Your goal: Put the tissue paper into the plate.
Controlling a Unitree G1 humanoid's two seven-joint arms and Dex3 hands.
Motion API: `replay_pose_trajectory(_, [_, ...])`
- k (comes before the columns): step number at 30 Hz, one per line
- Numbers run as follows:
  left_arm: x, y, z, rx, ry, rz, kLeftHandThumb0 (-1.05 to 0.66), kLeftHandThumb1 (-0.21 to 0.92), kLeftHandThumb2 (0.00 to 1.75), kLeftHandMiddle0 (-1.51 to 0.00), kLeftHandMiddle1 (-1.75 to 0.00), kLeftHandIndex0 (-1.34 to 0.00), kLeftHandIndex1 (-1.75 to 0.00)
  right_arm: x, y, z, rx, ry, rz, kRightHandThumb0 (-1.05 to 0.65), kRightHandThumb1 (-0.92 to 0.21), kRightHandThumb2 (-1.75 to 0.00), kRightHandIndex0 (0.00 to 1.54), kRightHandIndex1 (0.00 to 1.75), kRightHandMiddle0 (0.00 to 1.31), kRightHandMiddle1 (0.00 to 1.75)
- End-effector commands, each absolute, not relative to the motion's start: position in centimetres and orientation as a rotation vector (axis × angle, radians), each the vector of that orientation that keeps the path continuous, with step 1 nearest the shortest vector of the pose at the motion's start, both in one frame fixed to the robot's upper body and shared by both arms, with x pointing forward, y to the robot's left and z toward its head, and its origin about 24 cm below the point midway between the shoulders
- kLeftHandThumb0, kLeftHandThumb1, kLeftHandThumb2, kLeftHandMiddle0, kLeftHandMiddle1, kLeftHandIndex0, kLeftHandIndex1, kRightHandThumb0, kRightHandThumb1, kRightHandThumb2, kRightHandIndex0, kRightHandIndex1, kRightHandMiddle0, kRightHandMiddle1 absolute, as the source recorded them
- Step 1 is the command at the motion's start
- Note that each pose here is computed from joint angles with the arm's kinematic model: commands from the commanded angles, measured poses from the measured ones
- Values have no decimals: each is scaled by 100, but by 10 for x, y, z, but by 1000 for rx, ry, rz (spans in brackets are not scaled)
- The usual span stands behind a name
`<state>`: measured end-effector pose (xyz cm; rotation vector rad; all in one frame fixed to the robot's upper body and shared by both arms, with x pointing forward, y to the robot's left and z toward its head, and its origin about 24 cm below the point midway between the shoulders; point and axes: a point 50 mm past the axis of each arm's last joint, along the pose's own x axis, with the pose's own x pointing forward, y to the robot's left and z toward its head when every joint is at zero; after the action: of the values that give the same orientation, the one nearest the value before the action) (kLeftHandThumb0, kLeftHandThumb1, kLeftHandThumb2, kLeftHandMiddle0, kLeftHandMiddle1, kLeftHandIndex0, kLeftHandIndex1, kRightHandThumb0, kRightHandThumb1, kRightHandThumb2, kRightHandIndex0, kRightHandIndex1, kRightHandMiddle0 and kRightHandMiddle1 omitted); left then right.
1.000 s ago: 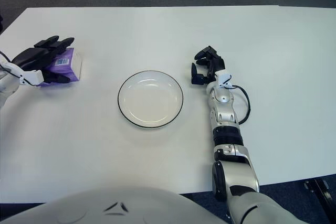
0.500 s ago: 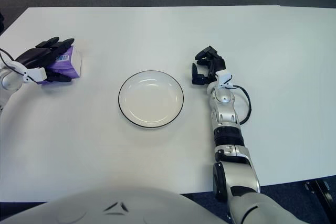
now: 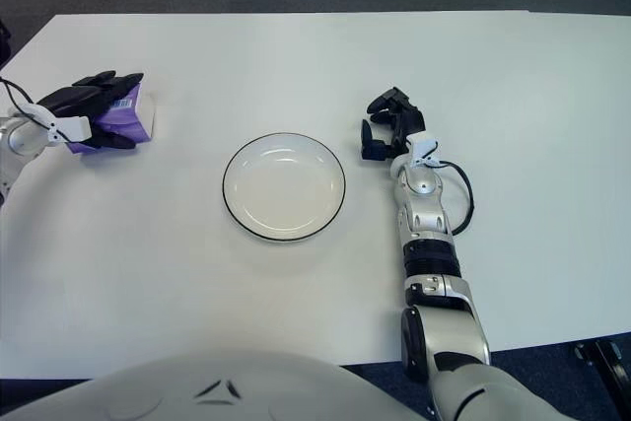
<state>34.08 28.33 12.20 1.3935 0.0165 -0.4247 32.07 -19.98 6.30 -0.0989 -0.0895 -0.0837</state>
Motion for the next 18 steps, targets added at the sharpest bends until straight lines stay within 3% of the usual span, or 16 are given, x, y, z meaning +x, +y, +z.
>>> replay_pose_trajectory(1, [333, 287, 97, 1408, 148, -515, -95, 82, 38, -7, -84, 0, -29, 285, -204, -2, -69, 176, -99, -1, -15, -150, 79, 166, 48, 175])
replay_pose_trajectory(5, [332, 286, 97, 1419, 127, -515, -89, 76, 48, -12, -117, 0, -59, 285, -204, -2, -67, 180, -97, -1, -15, -150, 79, 166, 48, 175])
replay_pose_trajectory(6, [332, 286, 97, 1424, 118, -512, -87, 73, 52, -16, -127, 0, -74, 285, -204, -2, -66, 181, -97, -1, -15, -150, 80, 166, 48, 175])
replay_pose_trajectory(7, [332, 286, 97, 1427, 112, -511, -83, 69, 59, -22, -140, 0, -100, 285, -204, -2, -66, 182, -97, -1, -15, -150, 80, 166, 48, 175])
replay_pose_trajectory(8, [331, 286, 97, 1431, 104, -509, -82, 67, 62, -25, -145, 0, -110, 285, -204, -2, -66, 182, -96, -1, -15, -150, 80, 166, 48, 175])
replay_pose_trajectory(10, [331, 285, 98, 1437, 81, -508, -74, 56, 76, -40, -163, -3, -148, 285, -204, -2, -67, 182, -96, -1, -15, -150, 80, 166, 48, 175])
replay_pose_trajectory(13, [331, 282, 99, 1441, 39, -506, -62, 43, 87, -63, -171, -28, -166, 285, -204, -3, -71, 182, -96, -1, -15, -150, 80, 166, 48, 175])
replay_pose_trajectory(18, [332, 282, 98, 1417, 18, -480, -45, 30, 100, -85, -174, -55, -173, 285, -205, -3, -73, 183, -96, -1, -15, -150, 80, 166, 48, 175])
